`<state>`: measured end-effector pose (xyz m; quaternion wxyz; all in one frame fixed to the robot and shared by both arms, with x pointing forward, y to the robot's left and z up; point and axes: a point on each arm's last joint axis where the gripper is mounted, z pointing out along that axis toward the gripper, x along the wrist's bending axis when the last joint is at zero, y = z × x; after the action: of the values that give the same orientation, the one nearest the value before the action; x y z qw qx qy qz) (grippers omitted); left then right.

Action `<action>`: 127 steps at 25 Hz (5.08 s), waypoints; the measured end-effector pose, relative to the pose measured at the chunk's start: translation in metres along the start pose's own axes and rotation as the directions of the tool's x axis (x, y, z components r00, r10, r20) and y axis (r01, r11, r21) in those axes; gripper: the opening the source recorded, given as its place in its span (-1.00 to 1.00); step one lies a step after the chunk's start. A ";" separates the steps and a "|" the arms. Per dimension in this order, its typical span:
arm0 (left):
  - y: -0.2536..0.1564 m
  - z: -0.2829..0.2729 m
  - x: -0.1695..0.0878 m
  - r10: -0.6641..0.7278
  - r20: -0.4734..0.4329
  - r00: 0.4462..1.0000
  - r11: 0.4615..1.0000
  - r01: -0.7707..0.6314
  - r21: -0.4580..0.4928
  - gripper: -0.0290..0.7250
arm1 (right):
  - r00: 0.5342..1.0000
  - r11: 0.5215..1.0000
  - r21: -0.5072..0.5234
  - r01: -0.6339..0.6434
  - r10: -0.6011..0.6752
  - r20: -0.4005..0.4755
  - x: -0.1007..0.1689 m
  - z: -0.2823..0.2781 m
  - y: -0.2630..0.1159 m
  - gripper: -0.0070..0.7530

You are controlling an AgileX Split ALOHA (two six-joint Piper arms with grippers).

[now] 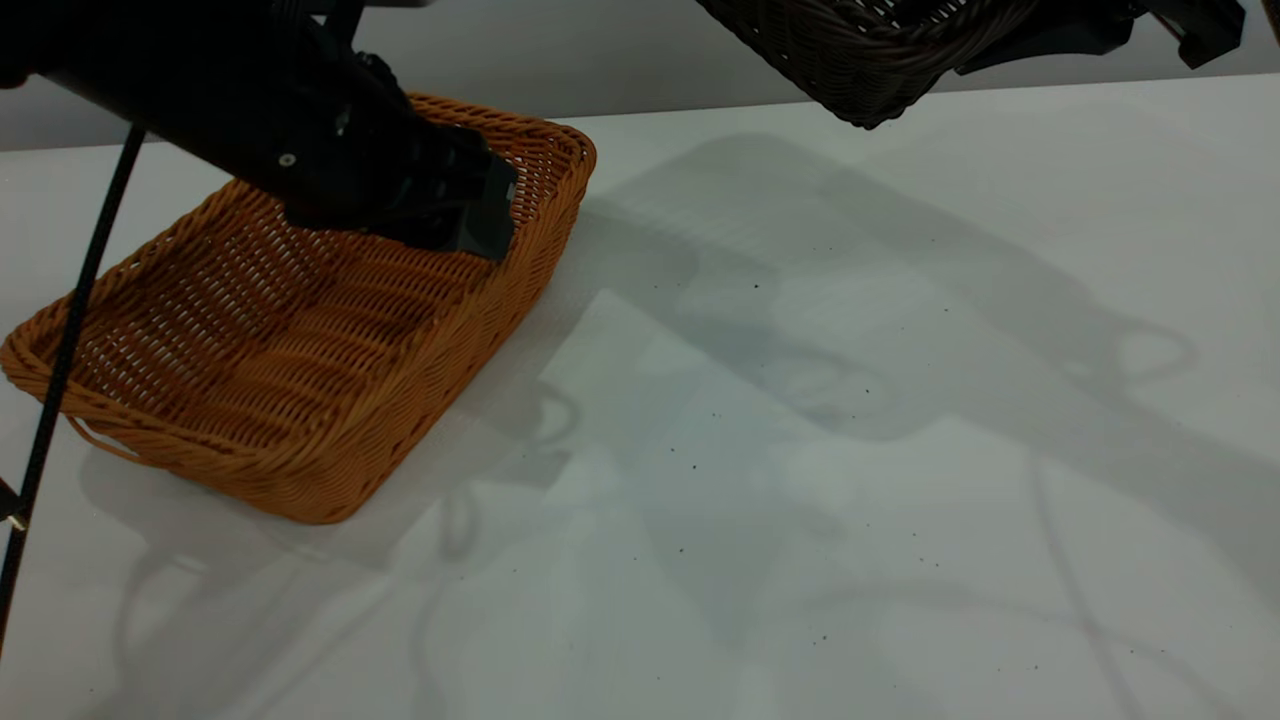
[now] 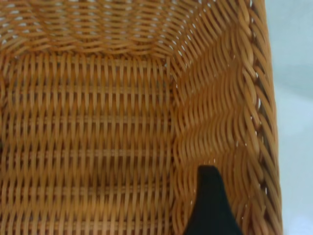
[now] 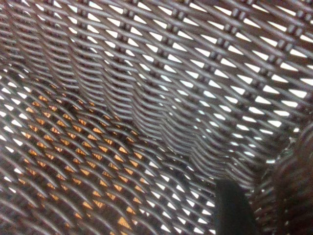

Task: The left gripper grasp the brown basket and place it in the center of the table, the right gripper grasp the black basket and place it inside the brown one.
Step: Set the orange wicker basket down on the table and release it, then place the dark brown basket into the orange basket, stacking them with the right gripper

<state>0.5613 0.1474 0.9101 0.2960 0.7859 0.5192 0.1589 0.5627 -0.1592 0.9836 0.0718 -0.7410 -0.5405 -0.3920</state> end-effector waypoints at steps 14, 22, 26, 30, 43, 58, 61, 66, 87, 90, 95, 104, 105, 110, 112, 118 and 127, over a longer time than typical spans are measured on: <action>-0.019 0.043 -0.009 0.042 -0.028 0.999 0.996 -0.040 0.074 0.21 | 1.000 1.000 0.001 0.022 -0.022 0.001 0.000 0.000 0.000 -0.20; -0.029 0.057 -0.012 0.086 -0.065 0.994 0.993 -0.080 0.084 -0.37 | 1.000 1.000 0.002 0.026 -0.026 0.000 0.000 0.000 0.000 -0.20; -0.031 0.057 -0.013 0.161 -0.043 0.986 0.983 -0.156 0.100 -0.65 | 1.000 1.000 -0.001 0.031 -0.031 0.001 0.000 0.000 0.000 -0.20; -0.036 0.056 -0.020 0.276 0.061 0.959 0.948 -0.283 0.148 -0.65 | 0.998 0.998 -0.008 0.068 -0.068 -0.001 0.000 -0.002 0.004 -0.20; -0.062 0.033 -0.087 0.563 0.551 0.616 0.704 -0.707 0.070 -0.65 | 0.986 0.985 0.043 0.166 -0.165 -0.035 -0.010 -0.036 0.051 -0.20; -0.067 0.026 -0.101 0.652 0.594 0.470 0.586 -0.810 -0.002 -0.65 | 0.985 0.985 0.051 0.167 -0.165 -0.041 -0.009 -0.035 0.050 -0.20; -0.068 0.025 -0.101 0.641 0.602 0.475 0.594 -0.804 0.002 -0.65 | 0.986 0.985 0.050 0.165 -0.163 -0.042 -0.009 -0.035 0.050 -0.20; -0.068 0.024 -0.103 0.614 0.621 0.487 0.612 -0.791 0.015 -0.65 | 0.986 0.985 0.050 0.165 -0.163 -0.042 -0.009 -0.035 0.050 -0.20; -0.014 -0.067 -0.120 0.595 0.605 0.529 0.735 -0.662 -0.145 0.70 | 0.977 0.973 0.091 0.210 -0.205 -0.063 -0.008 -0.036 0.046 -0.20; -0.001 -0.104 -0.128 0.649 0.575 0.499 0.718 -0.651 -0.245 0.70 | 0.963 0.955 0.134 0.265 -0.254 -0.093 -0.003 -0.036 0.045 -0.20; 0.023 -0.172 -0.128 0.732 0.423 0.534 0.681 -0.591 -0.431 0.71 | 0.942 0.919 0.221 0.327 -0.299 -0.152 0.010 -0.033 0.047 -0.20; 0.046 -0.284 -0.100 0.654 0.122 0.747 0.584 -0.395 -0.709 0.71 | 0.859 0.718 0.473 0.511 -0.438 -0.265 0.043 -0.006 0.016 -0.20; 0.046 -0.292 -0.098 0.642 0.113 0.759 0.573 -0.377 -0.727 0.71 | 0.853 0.693 0.499 0.521 -0.451 -0.264 0.045 -0.002 0.010 -0.20; 0.044 -0.300 -0.096 0.638 0.102 0.763 0.558 -0.367 -0.744 0.71 | 0.849 0.658 0.544 0.521 -0.463 -0.254 0.051 0.017 -0.007 -0.20; 0.045 -0.299 -0.096 0.639 0.100 0.762 0.558 -0.371 -0.742 0.71 | 0.862 0.657 0.569 0.494 -0.453 -0.226 0.046 0.024 -0.009 -0.20; 0.045 -0.299 -0.096 0.643 0.093 0.760 0.554 -0.379 -0.742 0.71 | 0.887 0.640 0.643 0.421 -0.439 -0.143 0.028 0.042 -0.013 -0.20; 0.045 -0.299 -0.096 0.648 0.086 0.757 0.550 -0.386 -0.741 0.71 | 0.901 0.608 0.701 0.373 -0.419 -0.115 0.020 0.048 -0.020 -0.20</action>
<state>0.3879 0.1373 1.1748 0.5889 0.7526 0.1010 0.2768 0.5722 -0.1103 0.9577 0.2460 -0.5289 -0.8006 -0.1372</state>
